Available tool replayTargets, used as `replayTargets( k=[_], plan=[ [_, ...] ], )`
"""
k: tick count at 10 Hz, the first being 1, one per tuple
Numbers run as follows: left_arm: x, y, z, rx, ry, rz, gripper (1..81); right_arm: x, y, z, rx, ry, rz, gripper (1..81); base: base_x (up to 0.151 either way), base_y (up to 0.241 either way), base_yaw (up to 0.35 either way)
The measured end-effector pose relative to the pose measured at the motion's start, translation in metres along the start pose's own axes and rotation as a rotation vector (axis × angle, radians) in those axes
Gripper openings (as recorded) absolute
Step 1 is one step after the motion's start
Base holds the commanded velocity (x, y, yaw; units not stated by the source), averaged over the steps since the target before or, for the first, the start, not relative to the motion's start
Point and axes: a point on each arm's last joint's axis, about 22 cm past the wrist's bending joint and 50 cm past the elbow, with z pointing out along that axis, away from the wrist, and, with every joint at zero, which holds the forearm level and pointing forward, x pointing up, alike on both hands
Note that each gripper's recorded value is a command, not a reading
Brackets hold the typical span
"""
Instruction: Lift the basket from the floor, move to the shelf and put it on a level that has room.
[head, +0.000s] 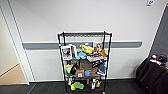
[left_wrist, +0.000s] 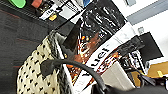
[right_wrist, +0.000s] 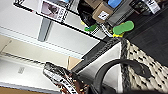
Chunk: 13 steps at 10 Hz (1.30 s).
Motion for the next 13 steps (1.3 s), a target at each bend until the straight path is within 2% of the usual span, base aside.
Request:
replayTargets(
  k=[4, 13],
  plan=[
    [-0.0092, 0.0028, -0.0065, 0.000, -0.018, -0.002, 1.0, -0.0076, -0.0011, -0.0017, 0.001, -0.017, 0.005, 1.0, 0.084, 0.000, 0.000],
    [-0.0051, 0.0038, -0.0057, -0.003, -0.006, 0.003, 1.0, -0.0036, -0.0015, -0.0047, 0.000, -0.006, 0.003, 1.0, 0.119, 0.000, 0.000]
  ],
)
